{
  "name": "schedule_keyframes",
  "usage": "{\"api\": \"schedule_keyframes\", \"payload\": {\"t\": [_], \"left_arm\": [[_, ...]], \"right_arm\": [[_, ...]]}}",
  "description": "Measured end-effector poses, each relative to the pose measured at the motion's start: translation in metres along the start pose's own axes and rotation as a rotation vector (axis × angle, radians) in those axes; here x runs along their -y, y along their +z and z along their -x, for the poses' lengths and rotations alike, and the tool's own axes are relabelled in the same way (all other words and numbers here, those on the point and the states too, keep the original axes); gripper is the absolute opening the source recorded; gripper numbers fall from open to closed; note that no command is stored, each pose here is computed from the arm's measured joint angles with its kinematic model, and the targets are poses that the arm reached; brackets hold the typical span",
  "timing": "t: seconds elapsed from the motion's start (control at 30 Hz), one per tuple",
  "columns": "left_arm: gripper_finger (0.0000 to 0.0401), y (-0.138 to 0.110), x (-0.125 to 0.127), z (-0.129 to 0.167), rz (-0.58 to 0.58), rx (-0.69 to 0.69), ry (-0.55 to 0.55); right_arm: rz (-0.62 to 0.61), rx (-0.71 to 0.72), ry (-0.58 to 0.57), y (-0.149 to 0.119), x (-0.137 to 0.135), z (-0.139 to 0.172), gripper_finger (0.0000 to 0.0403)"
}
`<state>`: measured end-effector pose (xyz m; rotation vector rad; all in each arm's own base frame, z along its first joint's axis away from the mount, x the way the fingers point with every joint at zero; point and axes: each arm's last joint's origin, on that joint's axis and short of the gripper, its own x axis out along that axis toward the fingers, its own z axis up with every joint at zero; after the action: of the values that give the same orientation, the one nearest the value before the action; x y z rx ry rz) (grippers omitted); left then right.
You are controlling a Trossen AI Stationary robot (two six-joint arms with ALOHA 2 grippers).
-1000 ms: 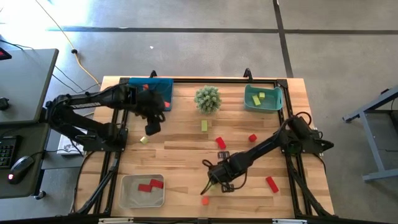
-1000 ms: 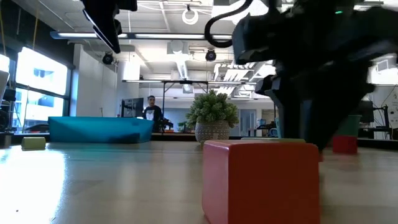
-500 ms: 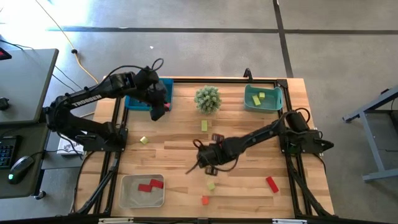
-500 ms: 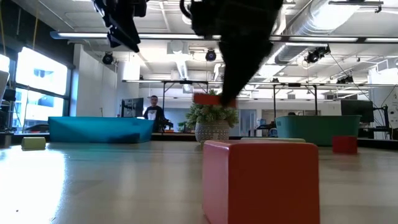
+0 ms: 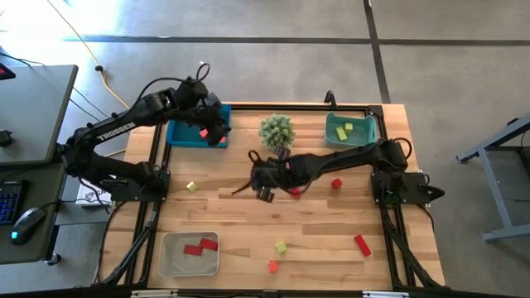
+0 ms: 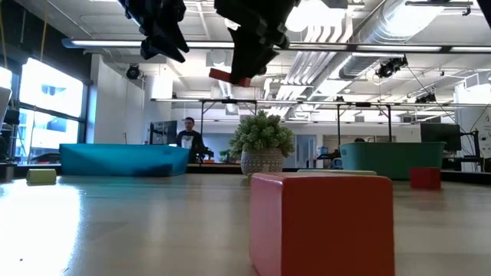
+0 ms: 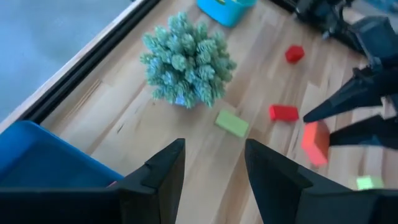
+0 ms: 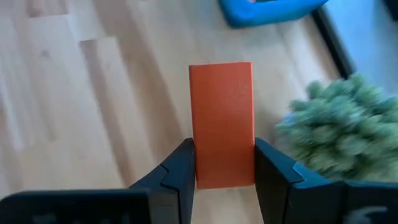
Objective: Sort & place blocks by color
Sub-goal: Put the orange block into the blue bin
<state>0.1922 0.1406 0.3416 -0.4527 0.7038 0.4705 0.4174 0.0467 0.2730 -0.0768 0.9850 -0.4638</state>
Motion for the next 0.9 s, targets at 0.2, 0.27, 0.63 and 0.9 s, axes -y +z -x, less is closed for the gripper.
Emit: {"api": "schedule_keyframes", "payload": {"t": [0.2,0.27,0.63,0.9], "left_arm": [[0.0157,0.004,-0.012,-0.009,0.157,-0.002,0.029],[0.0157,0.004,-0.017,-0.015,0.233,-0.024,0.021],[0.0157,0.009,-0.034,-0.050,0.565,-0.137,-0.150],[0.0157,0.016,-0.032,-0.064,0.603,-0.132,-0.260]], "right_arm": [[0.047,0.015,-0.054,0.014,0.028,-0.006,0.0106],[0.067,0.015,-0.078,0.018,0.038,-0.008,0.0106],[0.183,0.008,-0.148,0.032,0.081,-0.016,0.0106],[0.221,0.007,-0.161,0.034,0.091,-0.020,0.0106]]}}
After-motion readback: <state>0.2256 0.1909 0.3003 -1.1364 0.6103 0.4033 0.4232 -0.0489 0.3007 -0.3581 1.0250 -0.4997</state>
